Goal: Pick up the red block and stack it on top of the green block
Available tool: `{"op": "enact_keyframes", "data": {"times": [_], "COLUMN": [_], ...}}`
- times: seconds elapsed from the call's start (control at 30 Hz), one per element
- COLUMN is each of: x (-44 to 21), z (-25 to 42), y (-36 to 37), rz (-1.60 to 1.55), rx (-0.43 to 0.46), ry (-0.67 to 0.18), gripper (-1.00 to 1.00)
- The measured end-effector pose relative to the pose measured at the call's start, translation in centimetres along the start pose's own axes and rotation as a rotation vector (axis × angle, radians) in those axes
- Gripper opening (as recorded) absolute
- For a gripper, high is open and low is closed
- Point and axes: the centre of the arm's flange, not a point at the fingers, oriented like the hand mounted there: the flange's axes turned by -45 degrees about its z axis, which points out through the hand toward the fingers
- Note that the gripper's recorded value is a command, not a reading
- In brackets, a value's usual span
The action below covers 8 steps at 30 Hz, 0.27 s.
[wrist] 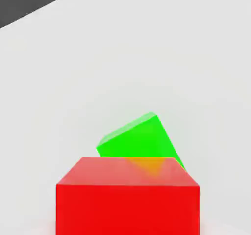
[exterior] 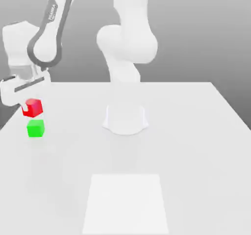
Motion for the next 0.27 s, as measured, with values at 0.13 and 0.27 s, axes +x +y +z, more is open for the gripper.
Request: {"op": "enact_keyframes", "data": {"times": [0.13, 0.27], "x": [-0.1, 0.2], "z": [1.6, 2.8], "y": [-0.1, 0.3], "rz": [-0.003, 0.002], "rx": [-0.001, -0.014], "ry": [-0.005, 0.017], "gripper": [-1.0, -1.0]}}
